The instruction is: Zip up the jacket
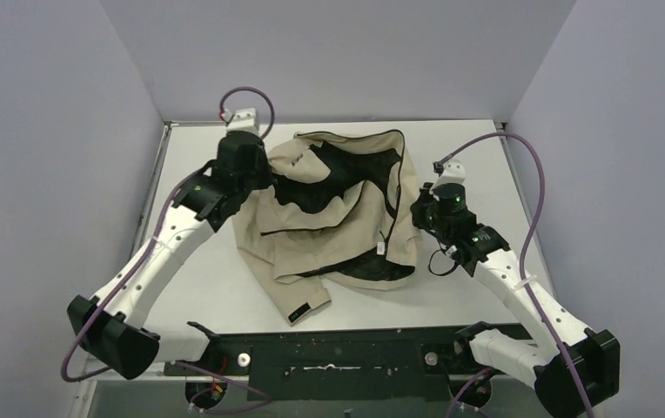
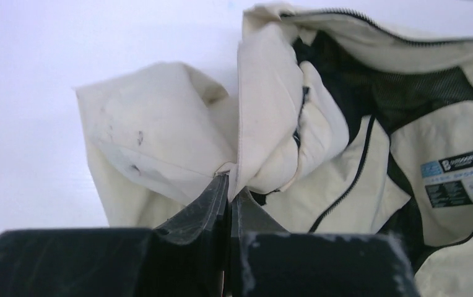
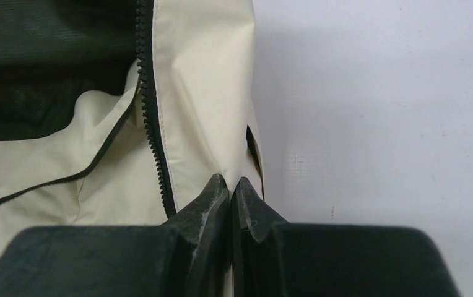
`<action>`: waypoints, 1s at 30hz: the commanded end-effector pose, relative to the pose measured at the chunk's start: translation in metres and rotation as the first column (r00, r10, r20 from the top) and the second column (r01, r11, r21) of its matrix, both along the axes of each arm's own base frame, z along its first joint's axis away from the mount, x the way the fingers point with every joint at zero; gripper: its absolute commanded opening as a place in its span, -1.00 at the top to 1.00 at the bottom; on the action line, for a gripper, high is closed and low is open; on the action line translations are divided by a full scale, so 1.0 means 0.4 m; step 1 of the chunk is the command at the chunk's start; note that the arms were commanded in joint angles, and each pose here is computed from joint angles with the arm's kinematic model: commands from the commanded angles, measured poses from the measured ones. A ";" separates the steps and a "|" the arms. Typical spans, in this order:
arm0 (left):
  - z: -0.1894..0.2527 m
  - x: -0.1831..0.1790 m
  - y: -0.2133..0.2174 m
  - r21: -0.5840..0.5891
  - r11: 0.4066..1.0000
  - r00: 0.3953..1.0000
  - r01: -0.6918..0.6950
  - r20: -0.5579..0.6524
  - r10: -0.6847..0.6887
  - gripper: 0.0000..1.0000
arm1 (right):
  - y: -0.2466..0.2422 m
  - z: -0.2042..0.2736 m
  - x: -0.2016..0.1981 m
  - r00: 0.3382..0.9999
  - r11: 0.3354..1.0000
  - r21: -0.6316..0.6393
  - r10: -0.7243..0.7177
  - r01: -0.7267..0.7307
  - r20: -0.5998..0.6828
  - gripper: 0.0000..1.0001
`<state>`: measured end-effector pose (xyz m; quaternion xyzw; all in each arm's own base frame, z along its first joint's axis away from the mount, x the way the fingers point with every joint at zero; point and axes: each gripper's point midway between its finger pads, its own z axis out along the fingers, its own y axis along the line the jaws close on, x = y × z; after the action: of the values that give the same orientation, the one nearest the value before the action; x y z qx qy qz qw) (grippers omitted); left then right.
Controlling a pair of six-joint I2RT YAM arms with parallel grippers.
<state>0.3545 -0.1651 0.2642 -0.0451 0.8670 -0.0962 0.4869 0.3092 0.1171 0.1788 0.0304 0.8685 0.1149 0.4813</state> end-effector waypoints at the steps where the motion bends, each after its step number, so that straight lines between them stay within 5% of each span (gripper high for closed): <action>1: 0.224 -0.016 0.133 -0.013 0.994 0.975 -0.112 0.192 0.112 1.00 | -0.025 0.132 0.045 0.985 0.997 0.031 -0.075 0.071 0.155 1.00; 7: 0.381 -0.019 0.260 -0.046 0.971 0.924 -0.235 0.300 0.238 1.00 | -0.022 0.149 0.039 0.985 0.997 0.042 -0.063 0.057 0.163 1.00; 16: 0.543 0.035 0.306 -0.069 0.945 0.865 -0.321 0.386 0.322 1.00 | 0.012 0.143 -0.029 0.989 0.995 0.065 0.061 -0.070 0.134 1.00; 30: 0.098 0.419 0.244 -0.096 0.983 0.987 -0.159 -0.043 0.155 1.00 | 0.038 -0.001 -0.121 0.993 0.979 0.171 0.109 -0.114 0.042 1.00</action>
<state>0.4900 -0.0389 0.3048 -0.1648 0.8615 -0.0275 0.4796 0.2621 0.1206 0.1715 0.0115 0.8644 0.1763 0.4708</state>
